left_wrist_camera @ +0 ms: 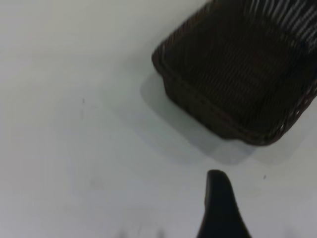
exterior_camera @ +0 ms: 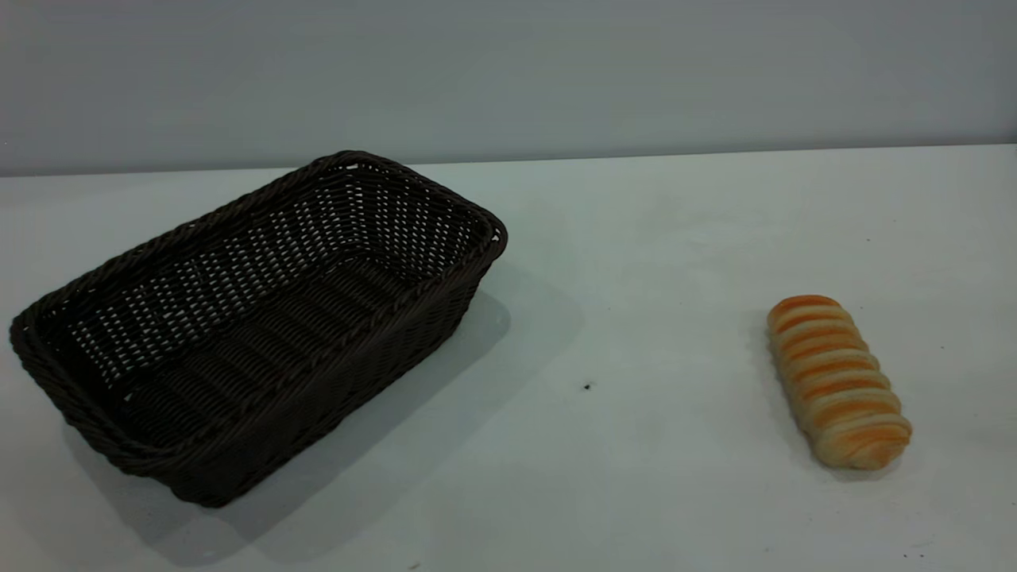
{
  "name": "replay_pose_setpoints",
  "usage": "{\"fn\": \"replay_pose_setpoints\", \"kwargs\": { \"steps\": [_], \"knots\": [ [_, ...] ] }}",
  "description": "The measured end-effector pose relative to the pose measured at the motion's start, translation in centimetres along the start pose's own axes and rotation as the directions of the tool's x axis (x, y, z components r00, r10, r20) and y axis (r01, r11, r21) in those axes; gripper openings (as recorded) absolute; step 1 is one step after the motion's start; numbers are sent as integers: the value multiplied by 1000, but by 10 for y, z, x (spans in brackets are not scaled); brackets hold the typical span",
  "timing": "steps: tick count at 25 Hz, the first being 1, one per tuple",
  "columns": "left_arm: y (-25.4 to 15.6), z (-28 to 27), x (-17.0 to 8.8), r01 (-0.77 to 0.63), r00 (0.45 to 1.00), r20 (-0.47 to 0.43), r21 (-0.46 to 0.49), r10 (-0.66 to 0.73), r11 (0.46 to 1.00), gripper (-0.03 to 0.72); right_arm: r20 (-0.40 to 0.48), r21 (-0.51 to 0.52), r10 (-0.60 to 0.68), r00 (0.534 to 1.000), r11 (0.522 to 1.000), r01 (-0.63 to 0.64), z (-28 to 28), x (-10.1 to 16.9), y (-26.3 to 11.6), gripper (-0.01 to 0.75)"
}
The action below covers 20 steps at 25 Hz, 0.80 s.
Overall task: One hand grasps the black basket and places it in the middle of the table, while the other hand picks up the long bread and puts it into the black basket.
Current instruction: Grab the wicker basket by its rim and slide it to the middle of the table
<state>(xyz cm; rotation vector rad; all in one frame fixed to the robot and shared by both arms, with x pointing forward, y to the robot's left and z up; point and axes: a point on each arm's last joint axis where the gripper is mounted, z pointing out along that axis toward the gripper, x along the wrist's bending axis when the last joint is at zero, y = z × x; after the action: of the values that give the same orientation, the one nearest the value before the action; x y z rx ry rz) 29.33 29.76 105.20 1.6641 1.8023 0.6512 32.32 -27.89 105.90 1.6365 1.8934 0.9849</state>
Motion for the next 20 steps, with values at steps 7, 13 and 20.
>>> {"fn": "replay_pose_setpoints", "kwargs": {
  "steps": [7, 13, 20],
  "knots": [
    [25, 60, 1, 155, 988, -54, 244, -146, 957, 537, -74, 43, -42, 996, 998, 45, 23, -1, 22, 450],
    [30, 102, 1, 239, 971, -95, 373, -220, 896, 537, -85, 50, -43, 995, 998, 47, 29, -2, 24, 513],
    [54, 153, 1, 286, 958, -147, 471, -246, 834, 537, -96, 40, -39, 995, 998, 43, 29, -1, 25, 514]
  ]
}}
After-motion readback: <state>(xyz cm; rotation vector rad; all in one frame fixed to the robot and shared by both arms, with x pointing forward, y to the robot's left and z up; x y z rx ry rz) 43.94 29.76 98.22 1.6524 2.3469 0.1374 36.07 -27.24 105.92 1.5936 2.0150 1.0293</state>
